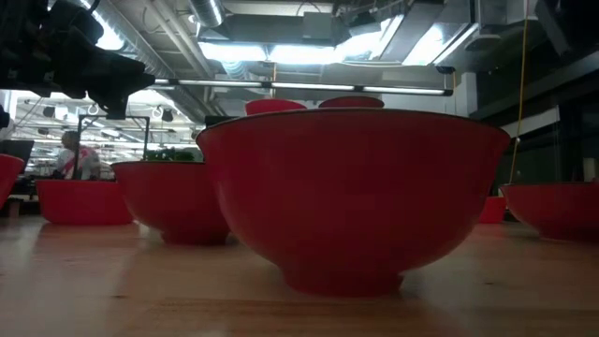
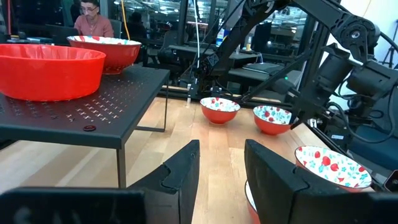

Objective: Pick & Place Mini bowls
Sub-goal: Stack the white bowl on the top of the white bowl on the shelf

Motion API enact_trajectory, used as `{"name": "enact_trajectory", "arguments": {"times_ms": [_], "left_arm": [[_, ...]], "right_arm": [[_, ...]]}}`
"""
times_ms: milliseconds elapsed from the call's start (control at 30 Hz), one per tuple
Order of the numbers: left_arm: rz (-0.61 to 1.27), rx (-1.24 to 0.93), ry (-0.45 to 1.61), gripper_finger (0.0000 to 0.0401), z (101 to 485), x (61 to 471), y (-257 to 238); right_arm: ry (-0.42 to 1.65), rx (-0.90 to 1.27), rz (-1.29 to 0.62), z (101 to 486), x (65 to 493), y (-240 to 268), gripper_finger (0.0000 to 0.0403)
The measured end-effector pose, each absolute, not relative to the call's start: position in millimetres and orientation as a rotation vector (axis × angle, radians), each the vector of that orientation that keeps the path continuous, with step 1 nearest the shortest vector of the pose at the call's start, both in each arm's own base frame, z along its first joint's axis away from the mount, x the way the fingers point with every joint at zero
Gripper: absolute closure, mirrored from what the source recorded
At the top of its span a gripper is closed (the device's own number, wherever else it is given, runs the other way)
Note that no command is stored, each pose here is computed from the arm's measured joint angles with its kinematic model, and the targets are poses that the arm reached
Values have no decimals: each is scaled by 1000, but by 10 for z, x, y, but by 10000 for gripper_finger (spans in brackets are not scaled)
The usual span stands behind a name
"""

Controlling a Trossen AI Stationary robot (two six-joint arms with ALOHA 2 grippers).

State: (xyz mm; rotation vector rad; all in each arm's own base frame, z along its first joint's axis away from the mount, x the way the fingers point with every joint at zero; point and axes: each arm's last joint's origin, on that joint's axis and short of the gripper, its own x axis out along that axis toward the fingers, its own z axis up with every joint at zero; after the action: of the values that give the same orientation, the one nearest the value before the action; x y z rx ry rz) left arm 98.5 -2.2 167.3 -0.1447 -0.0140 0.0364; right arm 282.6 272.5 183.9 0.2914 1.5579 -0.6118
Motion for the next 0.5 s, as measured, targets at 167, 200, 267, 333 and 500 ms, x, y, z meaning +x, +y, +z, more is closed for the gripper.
{"name": "enact_trajectory", "arguments": {"times_ms": [167,200,267,333,500], "left_arm": [[36,-145,-13,278,1672,985,-23],[36,-145,-14,278,1672,985,-22],[36,-145,-14,278,1673,985,-22],[36,-145,-14,278,1672,985,-22],[36,-145,-14,278,1672,985,-22]], "right_arm": [[1571,284,-569,1836,2836,2738,378],[1579,276,-550,1839,2836,2741,385],[1586,266,-520,1843,2842,2746,389],[1593,255,-499,1842,2851,2743,389],[1591,266,-466,1839,2901,2728,378]]}}
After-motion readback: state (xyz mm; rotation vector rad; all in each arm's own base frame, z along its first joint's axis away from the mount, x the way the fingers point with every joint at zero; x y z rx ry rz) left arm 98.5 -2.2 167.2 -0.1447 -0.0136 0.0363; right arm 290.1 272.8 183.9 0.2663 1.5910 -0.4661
